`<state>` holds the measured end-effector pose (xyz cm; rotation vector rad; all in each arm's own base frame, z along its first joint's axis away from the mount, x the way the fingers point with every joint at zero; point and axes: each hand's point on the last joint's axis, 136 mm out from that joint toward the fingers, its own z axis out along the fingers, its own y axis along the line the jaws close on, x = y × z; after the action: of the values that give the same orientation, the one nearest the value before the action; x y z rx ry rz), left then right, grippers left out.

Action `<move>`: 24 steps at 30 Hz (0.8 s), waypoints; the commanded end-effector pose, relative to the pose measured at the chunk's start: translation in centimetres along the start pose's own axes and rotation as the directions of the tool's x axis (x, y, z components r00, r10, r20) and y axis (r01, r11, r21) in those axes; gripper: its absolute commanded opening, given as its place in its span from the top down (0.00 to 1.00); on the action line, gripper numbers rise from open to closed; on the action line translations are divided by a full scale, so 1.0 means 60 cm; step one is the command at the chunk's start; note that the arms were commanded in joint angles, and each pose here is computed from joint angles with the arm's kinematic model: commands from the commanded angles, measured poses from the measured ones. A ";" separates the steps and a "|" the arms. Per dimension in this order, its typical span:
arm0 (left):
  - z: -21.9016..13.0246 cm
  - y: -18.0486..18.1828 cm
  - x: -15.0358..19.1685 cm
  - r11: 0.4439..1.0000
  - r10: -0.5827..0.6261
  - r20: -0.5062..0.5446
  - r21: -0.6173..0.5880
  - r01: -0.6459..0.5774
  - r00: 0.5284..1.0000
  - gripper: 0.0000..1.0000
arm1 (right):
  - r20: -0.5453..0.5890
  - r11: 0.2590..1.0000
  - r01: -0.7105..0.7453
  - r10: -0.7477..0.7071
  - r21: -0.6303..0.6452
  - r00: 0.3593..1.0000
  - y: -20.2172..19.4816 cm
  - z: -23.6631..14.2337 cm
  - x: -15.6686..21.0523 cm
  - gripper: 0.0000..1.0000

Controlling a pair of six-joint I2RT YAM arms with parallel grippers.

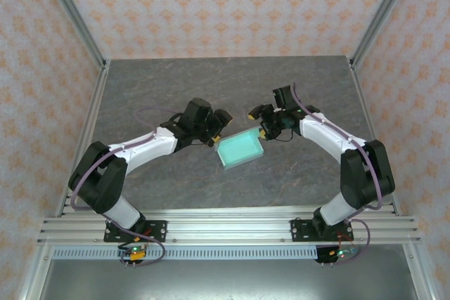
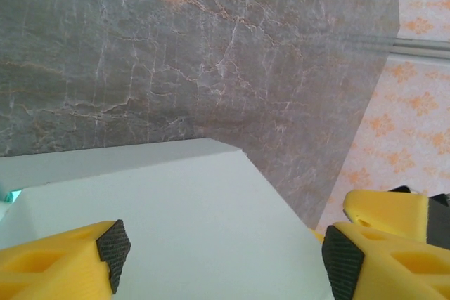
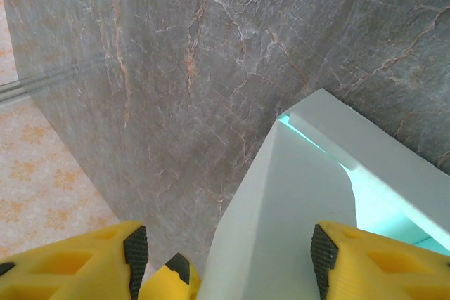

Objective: Fold the paper box

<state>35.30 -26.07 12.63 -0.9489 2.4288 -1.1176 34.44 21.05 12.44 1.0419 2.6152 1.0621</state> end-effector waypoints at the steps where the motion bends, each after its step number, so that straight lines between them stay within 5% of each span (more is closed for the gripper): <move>1: -0.023 -0.004 -0.013 0.997 0.075 0.010 -0.016 -0.075 0.997 0.17 | -0.012 1.000 0.021 -0.020 0.020 1.000 -0.008 0.006 0.007 0.35; 9: -0.038 0.052 -0.011 0.995 0.046 0.023 -0.094 -0.043 0.999 0.00 | -0.023 0.999 0.021 -0.021 0.035 1.000 -0.019 0.013 0.011 0.36; 24: 0.002 0.019 0.051 0.999 0.006 -0.068 -0.049 -0.009 0.998 0.06 | -0.064 0.999 0.016 -0.014 0.028 0.998 -0.020 0.031 0.038 0.39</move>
<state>31.92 -25.86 10.18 -0.9468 2.5516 -1.0164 33.42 22.18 11.11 1.0099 2.6678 1.0640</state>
